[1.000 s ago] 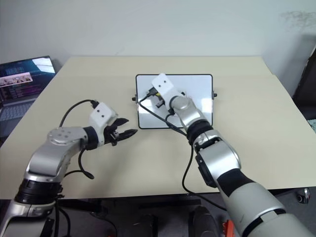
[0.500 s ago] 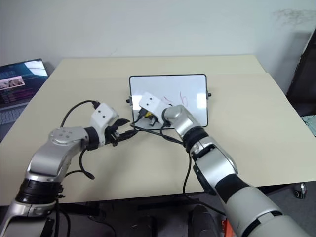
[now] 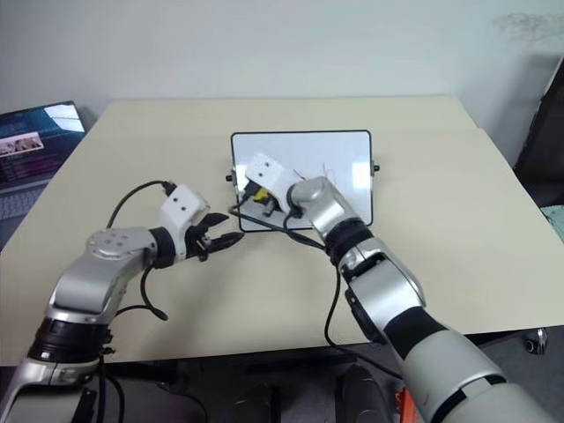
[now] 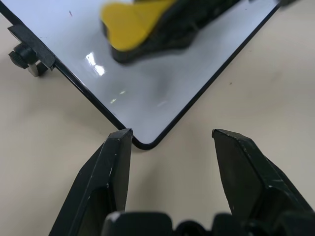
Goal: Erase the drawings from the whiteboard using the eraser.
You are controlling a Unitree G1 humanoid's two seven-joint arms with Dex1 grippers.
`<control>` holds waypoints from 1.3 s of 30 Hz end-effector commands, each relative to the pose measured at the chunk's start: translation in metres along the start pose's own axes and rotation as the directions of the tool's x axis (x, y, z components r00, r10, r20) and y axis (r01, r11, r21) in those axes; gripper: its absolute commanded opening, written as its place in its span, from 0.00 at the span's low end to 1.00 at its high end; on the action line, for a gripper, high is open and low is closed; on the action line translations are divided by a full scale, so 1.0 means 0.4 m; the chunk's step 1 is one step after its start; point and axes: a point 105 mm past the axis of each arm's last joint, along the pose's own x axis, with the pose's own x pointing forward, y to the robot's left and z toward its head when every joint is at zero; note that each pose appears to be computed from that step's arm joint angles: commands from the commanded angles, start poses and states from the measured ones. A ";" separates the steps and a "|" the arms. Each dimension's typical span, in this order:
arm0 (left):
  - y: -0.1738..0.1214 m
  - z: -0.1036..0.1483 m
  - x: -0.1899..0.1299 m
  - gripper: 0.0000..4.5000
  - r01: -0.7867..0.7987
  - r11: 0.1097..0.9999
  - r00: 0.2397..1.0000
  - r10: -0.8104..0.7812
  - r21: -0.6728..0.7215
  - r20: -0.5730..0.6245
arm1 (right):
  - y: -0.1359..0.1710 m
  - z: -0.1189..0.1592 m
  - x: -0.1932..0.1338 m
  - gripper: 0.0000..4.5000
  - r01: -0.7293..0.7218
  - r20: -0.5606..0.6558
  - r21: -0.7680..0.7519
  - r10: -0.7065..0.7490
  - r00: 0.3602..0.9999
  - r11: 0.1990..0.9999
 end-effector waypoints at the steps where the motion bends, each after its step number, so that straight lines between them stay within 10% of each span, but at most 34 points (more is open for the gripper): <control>1: 0.026 0.037 -0.020 0.62 -0.050 0.998 0.998 0.048 0.040 0.048 | -0.013 0.068 0.000 0.21 0.056 0.081 -0.030 -0.053 0.995 0.998; 16: 0.025 0.033 -0.025 0.62 -0.063 0.997 0.997 0.062 0.033 0.050 | -0.076 0.042 -0.001 0.21 0.287 0.066 -0.142 -0.280 0.958 0.947; 29: 0.033 0.031 -0.032 0.62 -0.047 0.998 0.998 0.046 0.034 0.040 | 0.024 -0.029 0.021 0.21 0.018 -0.026 -0.145 -0.022 0.999 0.989; 39: 0.079 0.136 -0.117 0.62 -0.042 0.995 0.990 0.028 0.095 0.139 | -0.158 0.095 -0.226 0.21 0.081 0.223 -0.063 -0.065 0.973 0.995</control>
